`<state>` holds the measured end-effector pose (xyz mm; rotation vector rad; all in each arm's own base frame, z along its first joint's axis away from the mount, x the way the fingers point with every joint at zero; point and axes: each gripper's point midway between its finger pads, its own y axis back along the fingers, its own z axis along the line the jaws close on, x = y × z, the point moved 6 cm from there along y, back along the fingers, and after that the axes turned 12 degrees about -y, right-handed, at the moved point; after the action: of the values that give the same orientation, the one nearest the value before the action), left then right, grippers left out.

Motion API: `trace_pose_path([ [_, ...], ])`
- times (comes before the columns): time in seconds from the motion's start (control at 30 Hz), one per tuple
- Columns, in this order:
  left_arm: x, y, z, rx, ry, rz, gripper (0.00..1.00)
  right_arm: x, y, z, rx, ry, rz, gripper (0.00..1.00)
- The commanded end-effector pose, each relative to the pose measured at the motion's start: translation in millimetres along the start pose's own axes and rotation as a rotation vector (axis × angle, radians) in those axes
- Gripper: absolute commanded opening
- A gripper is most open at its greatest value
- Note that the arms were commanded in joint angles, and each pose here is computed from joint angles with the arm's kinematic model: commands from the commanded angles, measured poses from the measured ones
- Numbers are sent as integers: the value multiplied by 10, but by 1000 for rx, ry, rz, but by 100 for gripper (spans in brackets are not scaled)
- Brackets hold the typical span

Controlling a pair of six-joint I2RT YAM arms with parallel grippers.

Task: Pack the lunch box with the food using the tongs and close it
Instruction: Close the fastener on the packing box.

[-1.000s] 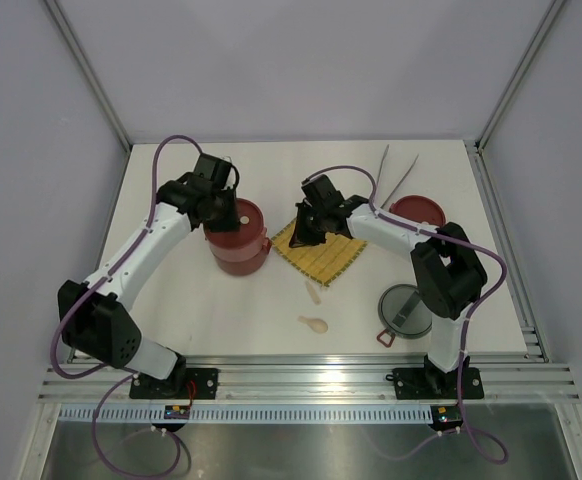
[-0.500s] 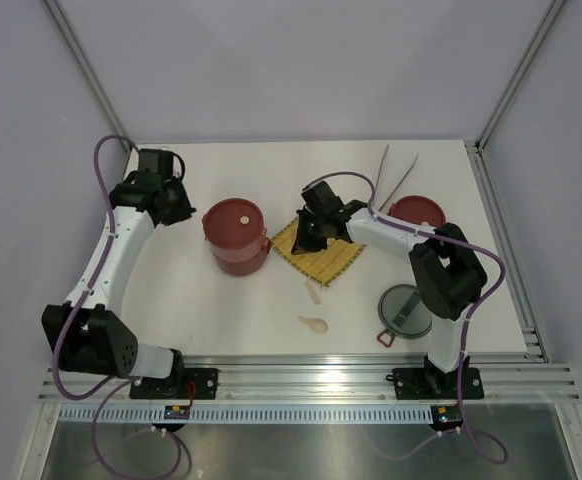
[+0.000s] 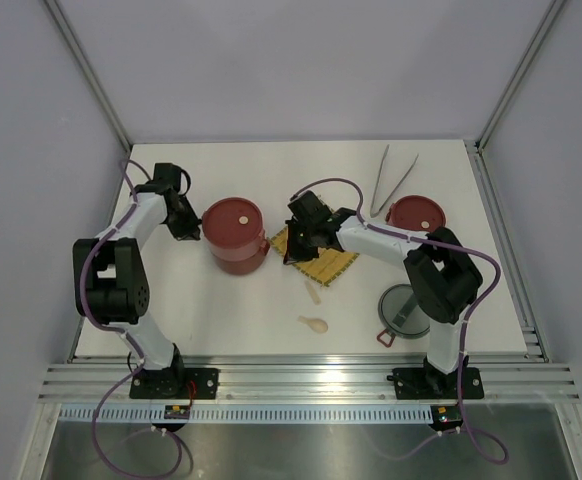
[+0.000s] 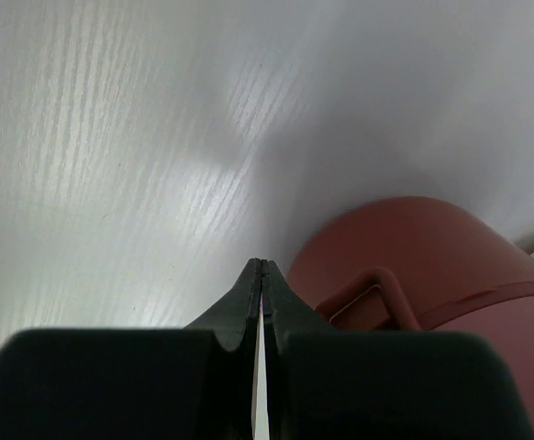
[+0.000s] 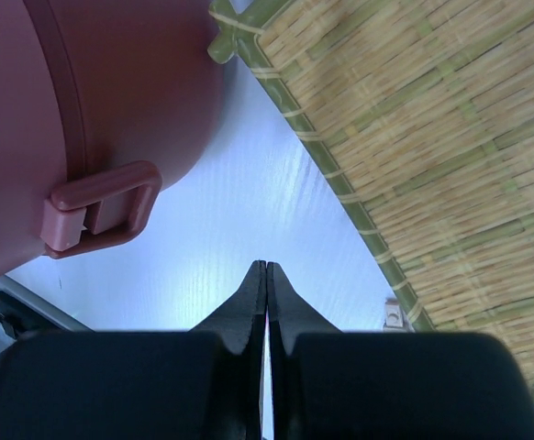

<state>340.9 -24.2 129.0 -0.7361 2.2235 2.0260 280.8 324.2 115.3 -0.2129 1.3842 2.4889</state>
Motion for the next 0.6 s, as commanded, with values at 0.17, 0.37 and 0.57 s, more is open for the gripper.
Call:
trace_pose_path([
  [0.17,-240,-104,79,59,80,-65,0,-112,49,216,-13,-14,-52,2],
  [0.37,-221,-102,65,81,88,-57,0,-92,-99,528,-58,7,-41,1],
  [0.57,-142,-116,51,108,90,-26,0,-293,-136,869,-173,-23,-85,0],
])
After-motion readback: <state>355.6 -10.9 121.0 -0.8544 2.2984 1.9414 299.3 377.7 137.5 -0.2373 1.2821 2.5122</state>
